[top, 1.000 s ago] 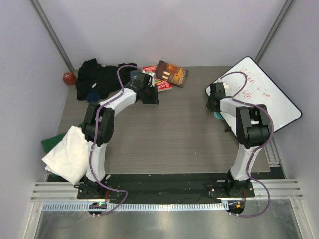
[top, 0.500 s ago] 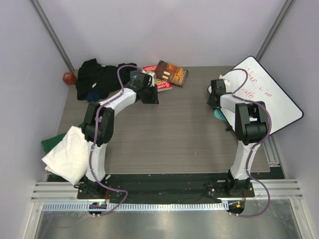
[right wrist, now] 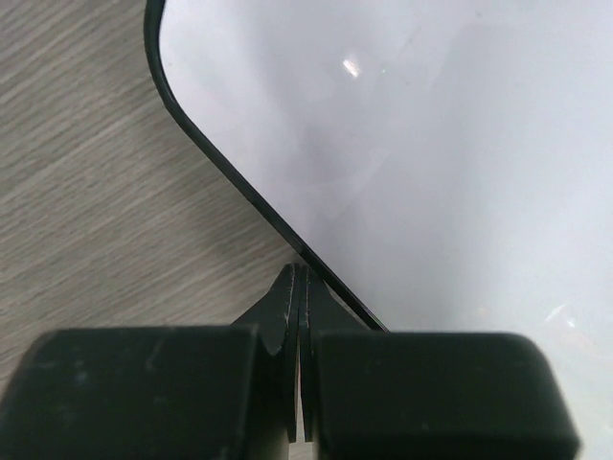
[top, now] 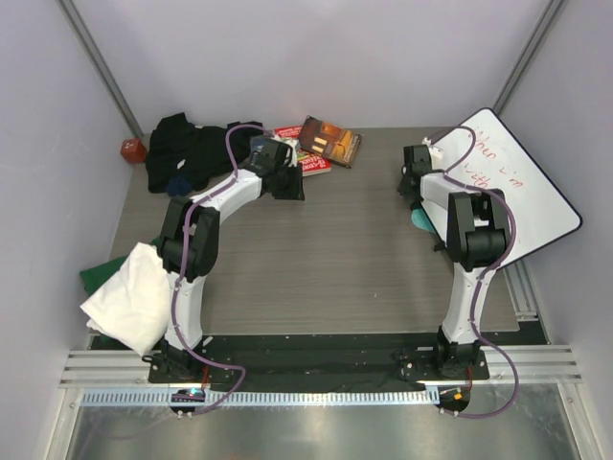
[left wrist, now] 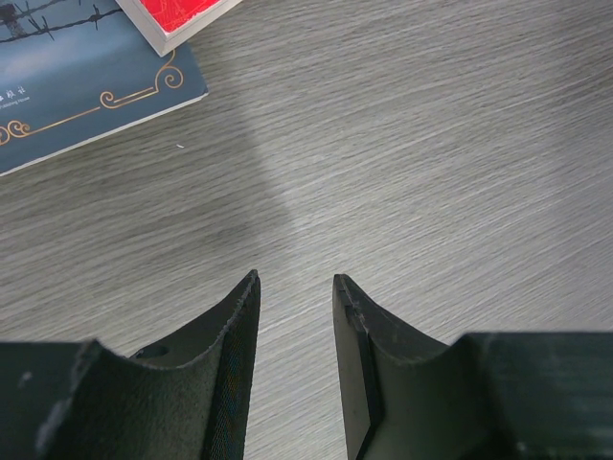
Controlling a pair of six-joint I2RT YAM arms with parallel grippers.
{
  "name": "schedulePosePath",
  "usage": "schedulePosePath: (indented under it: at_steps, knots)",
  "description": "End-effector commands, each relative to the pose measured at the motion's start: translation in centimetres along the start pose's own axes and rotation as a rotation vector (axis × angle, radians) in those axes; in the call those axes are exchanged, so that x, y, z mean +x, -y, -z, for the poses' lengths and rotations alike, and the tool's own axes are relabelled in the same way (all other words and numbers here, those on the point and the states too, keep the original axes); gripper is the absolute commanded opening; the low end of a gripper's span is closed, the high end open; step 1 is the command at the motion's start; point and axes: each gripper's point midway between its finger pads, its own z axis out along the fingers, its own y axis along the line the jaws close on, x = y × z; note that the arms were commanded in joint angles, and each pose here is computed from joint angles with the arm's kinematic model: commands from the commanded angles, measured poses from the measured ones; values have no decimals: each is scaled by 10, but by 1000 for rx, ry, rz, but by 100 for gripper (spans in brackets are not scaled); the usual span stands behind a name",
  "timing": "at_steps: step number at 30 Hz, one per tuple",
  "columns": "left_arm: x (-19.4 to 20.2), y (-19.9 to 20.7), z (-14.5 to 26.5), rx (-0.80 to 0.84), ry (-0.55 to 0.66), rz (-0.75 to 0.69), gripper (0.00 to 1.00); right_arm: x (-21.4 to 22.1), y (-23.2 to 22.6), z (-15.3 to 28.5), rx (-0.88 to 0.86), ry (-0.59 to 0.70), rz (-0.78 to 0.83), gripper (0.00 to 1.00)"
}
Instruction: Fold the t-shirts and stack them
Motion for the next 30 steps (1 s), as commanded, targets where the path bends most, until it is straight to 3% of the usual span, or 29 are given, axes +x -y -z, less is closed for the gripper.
schedulePosePath:
  at_steps: [1, 18, 20, 21, 30]
  knots:
    - [-14, 7, 17, 8, 42, -28, 37, -5, 9, -10, 62, -1, -13, 1]
    - [-9, 4, 12, -1, 24, -34, 37, -32, -12, -33, 47, 7, 2, 1]
    - [-10, 2, 14, -6, 28, -20, 38, -28, -21, -30, -11, -20, 16, 10]
    - [-11, 1, 15, -5, 31, 2, 38, -23, -22, -29, -21, -34, 20, 19]
    - [-33, -2, 43, -4, 124, 103, 42, -23, -70, 44, -298, 11, -1, 30]
